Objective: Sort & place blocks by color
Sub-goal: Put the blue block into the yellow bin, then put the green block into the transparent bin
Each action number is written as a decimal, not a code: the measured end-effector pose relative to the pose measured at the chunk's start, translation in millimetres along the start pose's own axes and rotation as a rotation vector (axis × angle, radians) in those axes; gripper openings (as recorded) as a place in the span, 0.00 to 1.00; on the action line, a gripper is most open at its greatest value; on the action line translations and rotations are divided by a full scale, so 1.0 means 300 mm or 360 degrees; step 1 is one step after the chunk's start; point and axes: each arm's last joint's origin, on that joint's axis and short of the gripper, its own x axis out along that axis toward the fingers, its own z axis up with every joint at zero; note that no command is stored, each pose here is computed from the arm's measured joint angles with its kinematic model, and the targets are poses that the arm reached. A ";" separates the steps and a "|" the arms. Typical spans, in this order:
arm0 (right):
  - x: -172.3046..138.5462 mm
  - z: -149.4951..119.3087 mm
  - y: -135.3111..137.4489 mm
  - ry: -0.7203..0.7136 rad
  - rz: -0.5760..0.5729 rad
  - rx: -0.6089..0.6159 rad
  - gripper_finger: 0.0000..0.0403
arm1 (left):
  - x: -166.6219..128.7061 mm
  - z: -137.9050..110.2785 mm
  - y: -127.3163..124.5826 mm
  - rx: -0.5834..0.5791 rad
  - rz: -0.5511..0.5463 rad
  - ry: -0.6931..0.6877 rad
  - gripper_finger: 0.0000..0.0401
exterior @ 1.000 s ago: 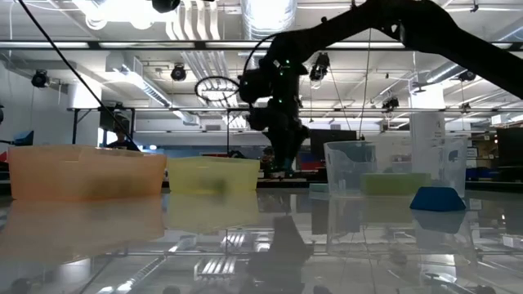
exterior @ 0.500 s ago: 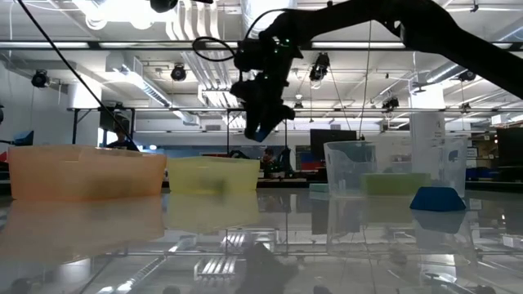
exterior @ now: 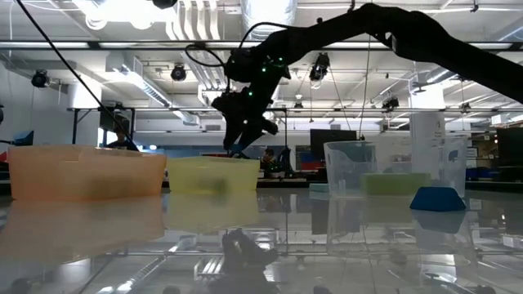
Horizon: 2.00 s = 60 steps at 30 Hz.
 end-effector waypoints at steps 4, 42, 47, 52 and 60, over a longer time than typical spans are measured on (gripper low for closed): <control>0.017 -0.004 -0.001 0.0005 -0.0001 0.0002 0.45 | -0.001 0.000 0.000 0.0000 0.0001 -0.0001 0.40; -0.180 -0.049 0.036 0.0307 0.0081 0.0044 0.57 | -0.014 -0.082 -0.040 -0.0147 -0.0195 0.0428 0.40; -0.313 -0.065 0.073 0.0355 0.0096 0.0005 0.57 | -0.048 -0.167 -0.079 -0.0185 -0.0167 0.0776 0.40; -0.434 -0.059 0.108 0.0245 0.0132 -0.0030 0.57 | -0.079 -0.252 -0.130 -0.0114 -0.0194 0.1059 0.40; -0.617 -0.064 0.145 0.0073 0.0178 -0.0064 0.57 | -0.097 -0.421 -0.210 0.0031 -0.0324 0.1374 0.40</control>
